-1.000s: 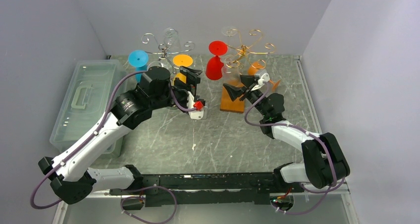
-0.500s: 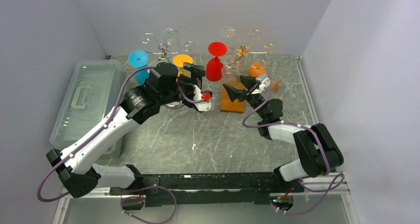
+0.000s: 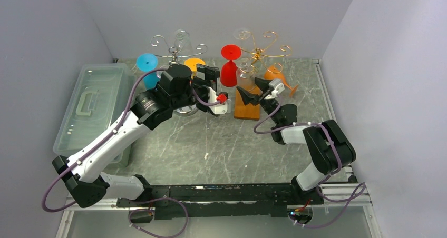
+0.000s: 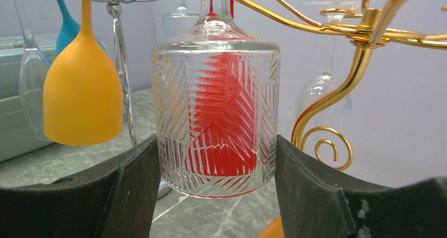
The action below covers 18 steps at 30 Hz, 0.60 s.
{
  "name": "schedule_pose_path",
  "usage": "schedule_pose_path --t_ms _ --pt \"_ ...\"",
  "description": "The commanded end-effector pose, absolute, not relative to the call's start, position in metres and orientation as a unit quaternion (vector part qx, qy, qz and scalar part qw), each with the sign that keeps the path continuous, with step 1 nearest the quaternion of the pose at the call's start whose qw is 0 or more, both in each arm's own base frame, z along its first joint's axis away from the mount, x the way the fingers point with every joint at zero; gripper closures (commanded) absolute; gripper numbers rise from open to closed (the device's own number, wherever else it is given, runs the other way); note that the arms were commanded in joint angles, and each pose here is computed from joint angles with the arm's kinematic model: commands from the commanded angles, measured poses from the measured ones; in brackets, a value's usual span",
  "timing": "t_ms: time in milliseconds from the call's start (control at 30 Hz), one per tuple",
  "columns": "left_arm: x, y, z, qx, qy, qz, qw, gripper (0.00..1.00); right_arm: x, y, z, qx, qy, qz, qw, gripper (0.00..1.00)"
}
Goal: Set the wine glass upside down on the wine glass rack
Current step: Turn the wine glass upside down at the wine rack.
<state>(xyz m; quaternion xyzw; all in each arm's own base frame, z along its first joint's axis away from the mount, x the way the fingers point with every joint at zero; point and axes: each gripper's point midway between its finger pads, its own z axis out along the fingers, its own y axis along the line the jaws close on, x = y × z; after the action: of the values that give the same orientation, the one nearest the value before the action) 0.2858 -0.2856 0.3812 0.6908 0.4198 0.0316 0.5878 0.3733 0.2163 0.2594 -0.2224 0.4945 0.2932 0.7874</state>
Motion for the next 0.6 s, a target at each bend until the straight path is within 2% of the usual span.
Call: schedule_pose_path --t_ms 0,567 --pt "0.290 -0.290 0.404 0.669 0.416 0.033 0.615 0.01 0.368 0.216 0.291 -0.224 0.442 0.295 0.817 0.45" --pt "0.292 -0.289 0.402 0.669 0.416 0.038 0.615 0.01 0.351 0.229 0.300 -0.279 0.416 0.282 0.818 0.47"
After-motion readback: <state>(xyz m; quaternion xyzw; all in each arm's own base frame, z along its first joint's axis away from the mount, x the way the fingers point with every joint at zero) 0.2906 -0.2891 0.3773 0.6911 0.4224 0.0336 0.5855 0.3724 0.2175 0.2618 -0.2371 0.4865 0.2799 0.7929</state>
